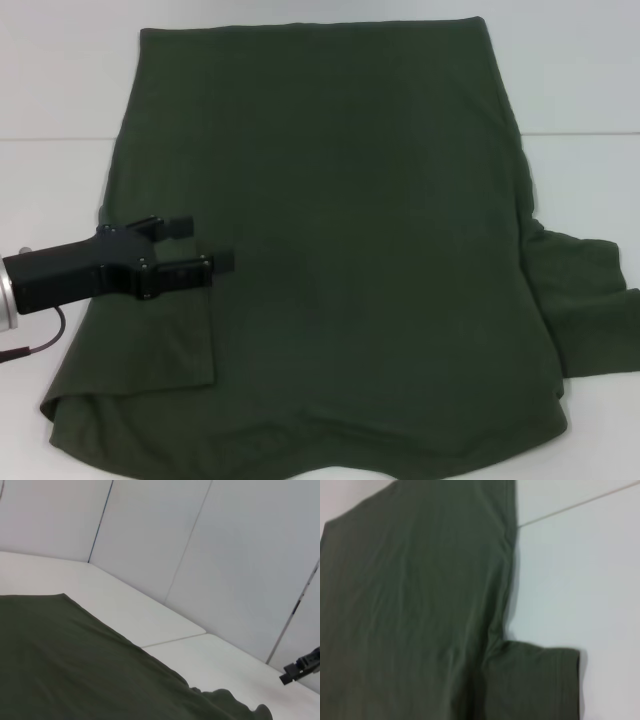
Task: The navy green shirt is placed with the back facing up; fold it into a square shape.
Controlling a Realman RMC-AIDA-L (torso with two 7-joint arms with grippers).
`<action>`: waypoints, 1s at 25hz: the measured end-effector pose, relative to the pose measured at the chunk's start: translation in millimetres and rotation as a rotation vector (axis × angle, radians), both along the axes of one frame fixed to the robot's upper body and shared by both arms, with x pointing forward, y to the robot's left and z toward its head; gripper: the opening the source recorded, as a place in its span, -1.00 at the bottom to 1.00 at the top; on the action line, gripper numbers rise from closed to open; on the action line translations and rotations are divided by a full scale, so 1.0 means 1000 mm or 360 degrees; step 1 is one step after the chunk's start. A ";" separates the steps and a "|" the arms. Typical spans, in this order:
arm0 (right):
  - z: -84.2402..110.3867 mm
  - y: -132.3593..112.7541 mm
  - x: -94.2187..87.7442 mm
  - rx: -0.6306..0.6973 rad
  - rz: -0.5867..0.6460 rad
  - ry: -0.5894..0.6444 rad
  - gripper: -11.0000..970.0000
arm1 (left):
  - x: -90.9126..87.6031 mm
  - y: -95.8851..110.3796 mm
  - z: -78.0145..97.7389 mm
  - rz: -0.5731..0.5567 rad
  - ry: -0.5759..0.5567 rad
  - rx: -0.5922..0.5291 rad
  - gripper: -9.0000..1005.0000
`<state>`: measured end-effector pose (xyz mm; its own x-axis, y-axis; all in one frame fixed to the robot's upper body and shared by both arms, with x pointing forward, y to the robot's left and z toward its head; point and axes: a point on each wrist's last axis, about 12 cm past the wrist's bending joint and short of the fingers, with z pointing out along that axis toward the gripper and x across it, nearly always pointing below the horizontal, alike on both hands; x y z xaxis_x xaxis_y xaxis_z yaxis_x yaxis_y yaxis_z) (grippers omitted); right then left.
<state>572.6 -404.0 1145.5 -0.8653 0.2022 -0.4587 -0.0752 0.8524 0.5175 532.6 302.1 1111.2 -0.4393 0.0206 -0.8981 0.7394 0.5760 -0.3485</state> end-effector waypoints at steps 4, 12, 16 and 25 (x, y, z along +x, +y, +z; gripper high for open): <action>-0.008 0.009 0.007 -0.0104 0.0054 0.0077 0.95 | 0.000 0.000 0.001 0.0009 -0.0011 -0.0022 0.89; -0.022 0.023 0.014 -0.0122 0.0068 0.0119 0.95 | 0.002 -0.002 0.002 0.0011 -0.0018 -0.0046 0.89; -0.029 0.030 0.019 -0.0112 0.0061 0.0126 0.95 | 0.002 -0.002 0.002 0.0013 -0.0018 -0.0046 0.89; -0.043 0.047 0.025 -0.0155 0.0104 0.0148 0.95 | 0.001 -0.001 0.004 0.0027 -0.0035 -0.0077 0.89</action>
<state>597.7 -357.3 1102.7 -0.9148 0.1025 -0.3906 -0.0877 0.8937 0.4400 533.5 301.5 1115.4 -0.4194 -0.0304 -0.9073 0.7374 0.5714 -0.3600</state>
